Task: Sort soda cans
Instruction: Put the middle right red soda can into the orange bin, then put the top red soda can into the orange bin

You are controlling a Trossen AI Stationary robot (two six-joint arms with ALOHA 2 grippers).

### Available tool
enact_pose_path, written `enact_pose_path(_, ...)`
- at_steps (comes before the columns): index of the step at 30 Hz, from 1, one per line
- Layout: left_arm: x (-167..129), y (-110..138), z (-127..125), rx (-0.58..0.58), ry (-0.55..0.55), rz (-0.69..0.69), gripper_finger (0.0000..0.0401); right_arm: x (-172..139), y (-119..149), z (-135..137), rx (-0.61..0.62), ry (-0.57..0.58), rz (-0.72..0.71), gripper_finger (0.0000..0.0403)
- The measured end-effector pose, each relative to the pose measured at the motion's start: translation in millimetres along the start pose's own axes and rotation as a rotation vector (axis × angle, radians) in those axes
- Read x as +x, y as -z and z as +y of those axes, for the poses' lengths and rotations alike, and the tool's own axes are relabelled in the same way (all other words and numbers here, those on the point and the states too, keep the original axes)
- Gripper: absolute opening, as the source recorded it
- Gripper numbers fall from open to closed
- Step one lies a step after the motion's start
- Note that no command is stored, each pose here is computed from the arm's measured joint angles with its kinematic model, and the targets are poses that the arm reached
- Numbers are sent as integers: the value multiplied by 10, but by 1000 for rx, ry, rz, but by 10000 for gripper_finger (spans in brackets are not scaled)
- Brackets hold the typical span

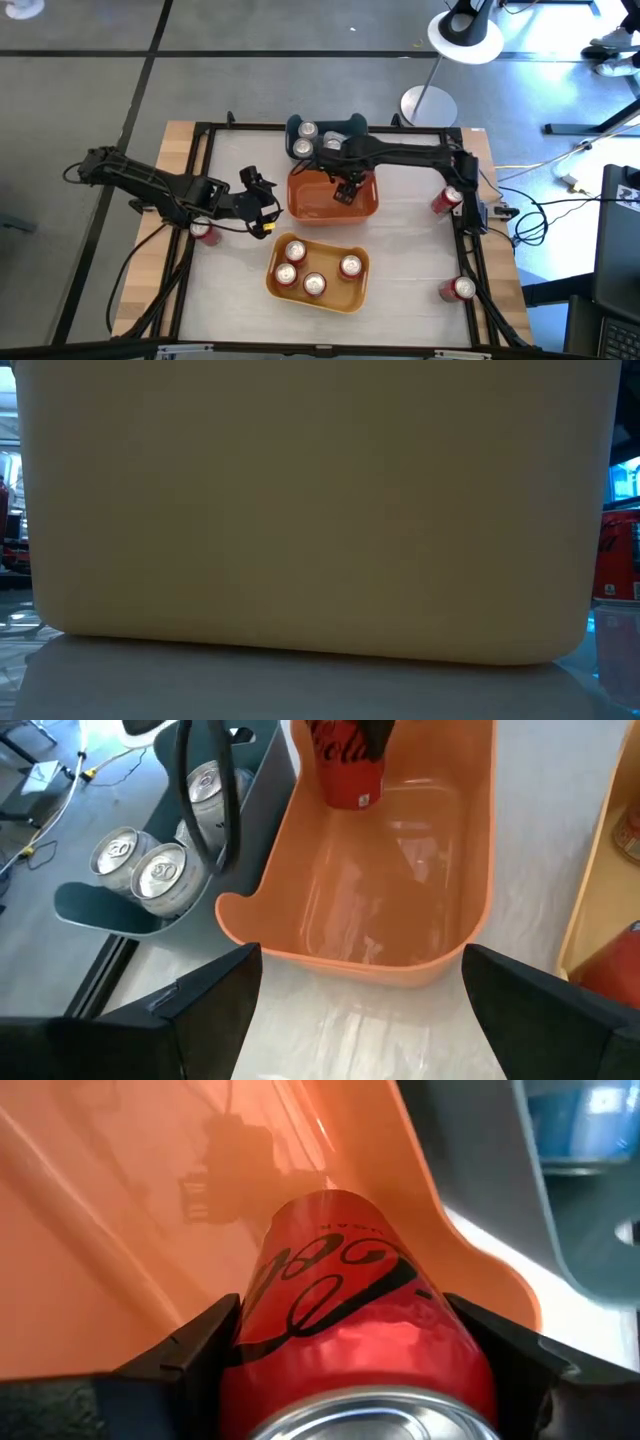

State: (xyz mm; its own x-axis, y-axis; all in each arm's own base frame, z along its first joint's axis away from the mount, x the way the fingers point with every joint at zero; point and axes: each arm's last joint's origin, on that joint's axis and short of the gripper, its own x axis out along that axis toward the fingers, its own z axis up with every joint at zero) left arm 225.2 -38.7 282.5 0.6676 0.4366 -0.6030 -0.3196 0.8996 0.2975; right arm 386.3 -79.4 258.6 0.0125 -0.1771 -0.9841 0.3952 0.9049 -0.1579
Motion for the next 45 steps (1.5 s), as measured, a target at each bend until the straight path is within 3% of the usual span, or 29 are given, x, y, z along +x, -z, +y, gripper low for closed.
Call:
enact_pose_path(12,0,-6,-1,-37,1,-6,331,253,-116,26,-36,-64,35,283)
enact_pose_path(19,-1,-7,-1,-43,1,-7,331,325,-143,61,-41,-90,46,382)
enact_pose_path(25,-1,-8,-1,-43,2,-7,331,303,-136,53,-43,-80,41,383)
enact_pose_path(31,0,-9,1,-33,1,-7,331,-1,-23,23,-37,-81,40,347)
enact_pose_path(35,14,-1,24,-36,-9,5,331,-262,102,-9,-19,-157,32,324)
enact_pose_path(45,18,-1,30,-93,-12,6,331,-852,697,-187,30,-17,-10,303)
